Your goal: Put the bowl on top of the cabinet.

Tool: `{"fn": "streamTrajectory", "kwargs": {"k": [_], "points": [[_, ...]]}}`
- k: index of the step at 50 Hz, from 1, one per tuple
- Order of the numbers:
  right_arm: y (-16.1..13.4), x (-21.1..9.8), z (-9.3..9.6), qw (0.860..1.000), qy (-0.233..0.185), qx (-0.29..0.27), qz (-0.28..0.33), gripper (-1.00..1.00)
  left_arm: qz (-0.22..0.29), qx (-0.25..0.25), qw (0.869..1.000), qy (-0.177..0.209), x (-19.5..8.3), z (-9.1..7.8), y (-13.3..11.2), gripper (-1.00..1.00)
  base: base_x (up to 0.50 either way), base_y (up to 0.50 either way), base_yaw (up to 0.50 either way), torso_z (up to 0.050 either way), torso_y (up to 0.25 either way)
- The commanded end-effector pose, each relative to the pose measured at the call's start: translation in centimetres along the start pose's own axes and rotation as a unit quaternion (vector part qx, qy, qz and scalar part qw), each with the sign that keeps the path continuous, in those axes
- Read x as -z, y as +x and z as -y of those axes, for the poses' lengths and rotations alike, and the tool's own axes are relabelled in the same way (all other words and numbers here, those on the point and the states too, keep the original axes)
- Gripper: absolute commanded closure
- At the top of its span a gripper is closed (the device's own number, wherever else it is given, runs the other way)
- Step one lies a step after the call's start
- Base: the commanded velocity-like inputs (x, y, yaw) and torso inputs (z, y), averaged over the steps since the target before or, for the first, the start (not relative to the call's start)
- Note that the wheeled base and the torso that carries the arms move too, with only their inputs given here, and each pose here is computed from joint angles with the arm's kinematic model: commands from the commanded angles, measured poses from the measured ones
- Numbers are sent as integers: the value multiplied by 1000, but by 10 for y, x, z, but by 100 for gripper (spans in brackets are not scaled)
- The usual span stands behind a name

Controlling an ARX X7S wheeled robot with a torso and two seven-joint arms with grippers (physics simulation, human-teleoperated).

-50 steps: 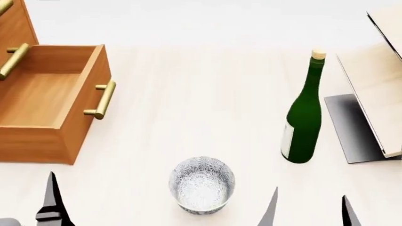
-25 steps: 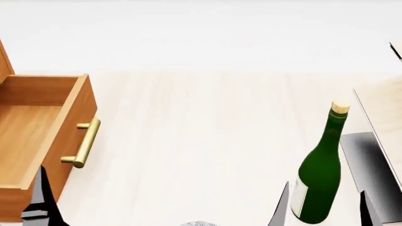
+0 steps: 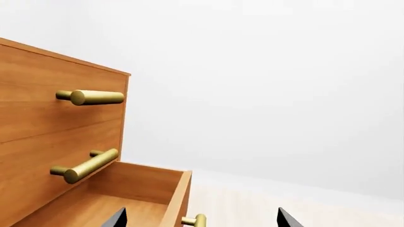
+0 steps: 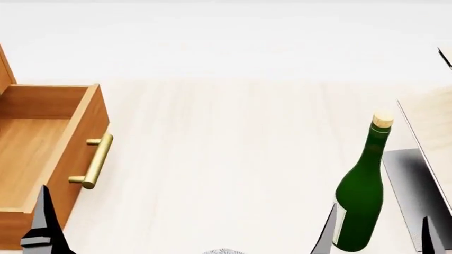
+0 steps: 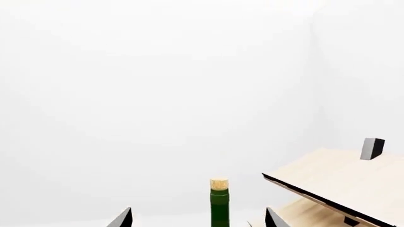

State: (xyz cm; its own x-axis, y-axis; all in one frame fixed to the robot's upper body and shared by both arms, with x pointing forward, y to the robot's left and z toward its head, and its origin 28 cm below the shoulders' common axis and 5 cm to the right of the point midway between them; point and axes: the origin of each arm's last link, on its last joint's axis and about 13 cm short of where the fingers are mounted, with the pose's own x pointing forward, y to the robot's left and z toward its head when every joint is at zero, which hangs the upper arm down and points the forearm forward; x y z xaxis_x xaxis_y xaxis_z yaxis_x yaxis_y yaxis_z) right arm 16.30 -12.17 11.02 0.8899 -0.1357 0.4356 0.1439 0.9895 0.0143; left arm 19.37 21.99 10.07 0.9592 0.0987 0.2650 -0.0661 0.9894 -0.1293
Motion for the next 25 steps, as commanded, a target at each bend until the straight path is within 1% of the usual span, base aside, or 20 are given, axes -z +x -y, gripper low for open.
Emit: {"fn": "streamTrajectory", "kwargs": {"k": [1,7,9,11,25], "points": [[1,3,0,999,-21,24,8,-100,-1,1,1000,1,-1,0,0,-100,0,0,0,0,0],[0,2,0,1000,-21,17,9,-100,-2,3,1000,3,0,1,1,-100,0,0,0,0,0],[-1,2,0,1000,-21,16,10,-100,-2,8,1000,-3,-2,0,0,-100,0,0,0,0,0],[-1,2,0,1000,-21,15,10,-100,4,14,1000,-9,-2,0,-1,-100,0,0,0,43,0],[-1,2,0,1000,-23,14,12,-100,-7,14,1000,-16,-2,-1,0,-100,0,0,0,50,0]]}}
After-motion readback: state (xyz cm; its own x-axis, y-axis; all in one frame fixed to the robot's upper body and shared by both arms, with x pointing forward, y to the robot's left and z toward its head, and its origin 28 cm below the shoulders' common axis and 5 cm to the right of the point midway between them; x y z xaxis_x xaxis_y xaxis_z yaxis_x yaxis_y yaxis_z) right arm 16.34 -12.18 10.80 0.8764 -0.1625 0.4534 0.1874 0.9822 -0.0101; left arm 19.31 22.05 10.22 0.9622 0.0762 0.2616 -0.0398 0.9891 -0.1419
